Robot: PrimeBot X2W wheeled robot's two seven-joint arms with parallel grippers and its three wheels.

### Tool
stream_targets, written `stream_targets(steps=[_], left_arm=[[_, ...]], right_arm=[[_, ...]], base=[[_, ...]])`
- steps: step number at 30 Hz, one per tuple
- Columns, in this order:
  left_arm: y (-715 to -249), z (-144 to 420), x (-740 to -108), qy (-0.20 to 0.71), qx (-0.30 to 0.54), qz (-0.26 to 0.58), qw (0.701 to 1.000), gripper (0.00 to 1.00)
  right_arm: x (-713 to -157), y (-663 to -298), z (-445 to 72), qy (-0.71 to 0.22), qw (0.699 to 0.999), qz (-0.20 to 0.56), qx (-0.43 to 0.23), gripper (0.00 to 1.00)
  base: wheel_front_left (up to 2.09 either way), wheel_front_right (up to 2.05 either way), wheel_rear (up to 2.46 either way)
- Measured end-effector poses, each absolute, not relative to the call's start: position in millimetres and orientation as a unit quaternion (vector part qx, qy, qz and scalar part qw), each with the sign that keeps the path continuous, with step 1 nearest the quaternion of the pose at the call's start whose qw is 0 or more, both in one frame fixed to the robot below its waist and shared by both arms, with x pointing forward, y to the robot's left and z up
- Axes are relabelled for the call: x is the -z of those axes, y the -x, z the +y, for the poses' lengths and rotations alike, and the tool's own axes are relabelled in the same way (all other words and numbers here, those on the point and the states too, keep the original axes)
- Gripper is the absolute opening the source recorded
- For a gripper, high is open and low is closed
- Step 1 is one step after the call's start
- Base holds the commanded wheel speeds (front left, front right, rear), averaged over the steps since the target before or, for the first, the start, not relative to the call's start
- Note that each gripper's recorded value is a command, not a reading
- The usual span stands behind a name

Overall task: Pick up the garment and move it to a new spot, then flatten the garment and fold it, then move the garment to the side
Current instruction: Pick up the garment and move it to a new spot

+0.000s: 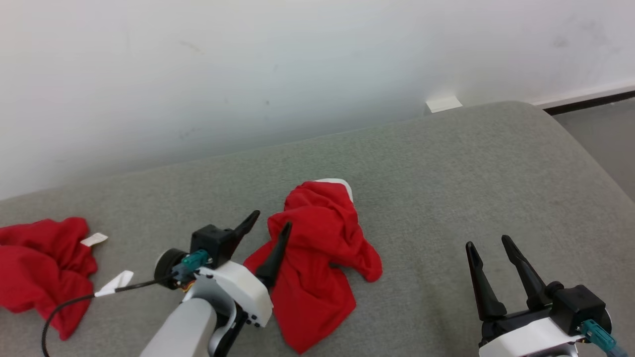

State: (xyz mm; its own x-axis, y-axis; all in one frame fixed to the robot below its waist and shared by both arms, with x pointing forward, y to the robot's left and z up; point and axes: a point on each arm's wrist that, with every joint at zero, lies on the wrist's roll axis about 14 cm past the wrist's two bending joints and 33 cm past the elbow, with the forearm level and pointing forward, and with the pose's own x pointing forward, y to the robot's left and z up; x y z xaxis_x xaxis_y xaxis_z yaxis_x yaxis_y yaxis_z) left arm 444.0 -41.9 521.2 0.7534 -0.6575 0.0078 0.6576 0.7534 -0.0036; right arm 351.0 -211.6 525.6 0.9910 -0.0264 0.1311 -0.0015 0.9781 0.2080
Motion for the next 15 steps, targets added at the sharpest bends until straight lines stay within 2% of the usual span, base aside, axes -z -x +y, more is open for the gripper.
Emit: stream_targets(steps=[7,15], left_arm=[[-451.4,31.1,-543.7,0.013,0.248,-0.045,0.968,1.00],[-426.3,120.0,-547.2,0.019,0.128,-0.073,0.989,1.00]], right_arm=[[-532.6,-362.4,-190.3,-0.103,0.991,-0.076,-0.029,1.00],[-559.1,-364.6,-187.9,-0.096,0.988,-0.119,-0.034,1.00]], base=[[0.00,0.00,0.00],[0.00,0.00,0.00]])
